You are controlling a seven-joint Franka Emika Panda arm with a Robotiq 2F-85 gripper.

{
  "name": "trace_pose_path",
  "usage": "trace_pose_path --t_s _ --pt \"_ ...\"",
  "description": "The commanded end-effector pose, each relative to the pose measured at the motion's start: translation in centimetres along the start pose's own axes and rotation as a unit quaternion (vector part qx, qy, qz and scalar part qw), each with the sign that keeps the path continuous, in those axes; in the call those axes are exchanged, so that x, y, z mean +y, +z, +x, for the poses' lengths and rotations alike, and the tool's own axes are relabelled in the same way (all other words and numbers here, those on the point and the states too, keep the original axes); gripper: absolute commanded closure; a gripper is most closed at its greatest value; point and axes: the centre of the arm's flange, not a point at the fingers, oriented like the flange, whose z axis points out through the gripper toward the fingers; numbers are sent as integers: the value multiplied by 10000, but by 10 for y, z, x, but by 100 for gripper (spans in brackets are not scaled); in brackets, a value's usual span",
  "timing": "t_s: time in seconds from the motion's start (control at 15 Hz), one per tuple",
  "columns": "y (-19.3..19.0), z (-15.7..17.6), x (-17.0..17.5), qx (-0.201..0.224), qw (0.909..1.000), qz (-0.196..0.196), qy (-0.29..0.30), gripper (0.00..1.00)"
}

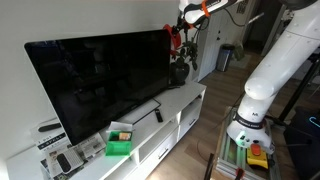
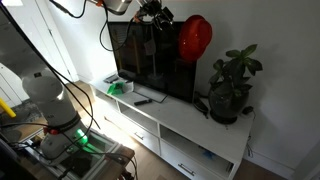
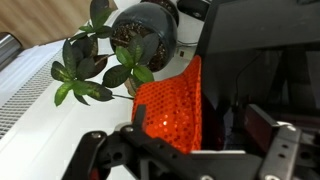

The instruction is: Remove the orange bowler hat that is hanging on the top right corner of the television and move it on the television stand

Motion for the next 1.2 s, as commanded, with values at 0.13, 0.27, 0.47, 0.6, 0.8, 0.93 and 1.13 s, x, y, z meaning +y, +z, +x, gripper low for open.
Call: trace_pose_path --t_s 0.13,0.27,0.47,0.6,0.8,0.93,1.13 --pt "11 21 13 387 9982 -155 432 0" --pt "16 25 14 500 9974 -87 508 0" --pt "24 35 14 645 9958 -23 651 0" --pt "29 42 12 744 9946 23 719 0" --pt "36 51 11 843 9932 44 803 19" --pt "36 55 8 912 9922 85 843 41" --pt "34 59 5 1038 9905 147 895 62"
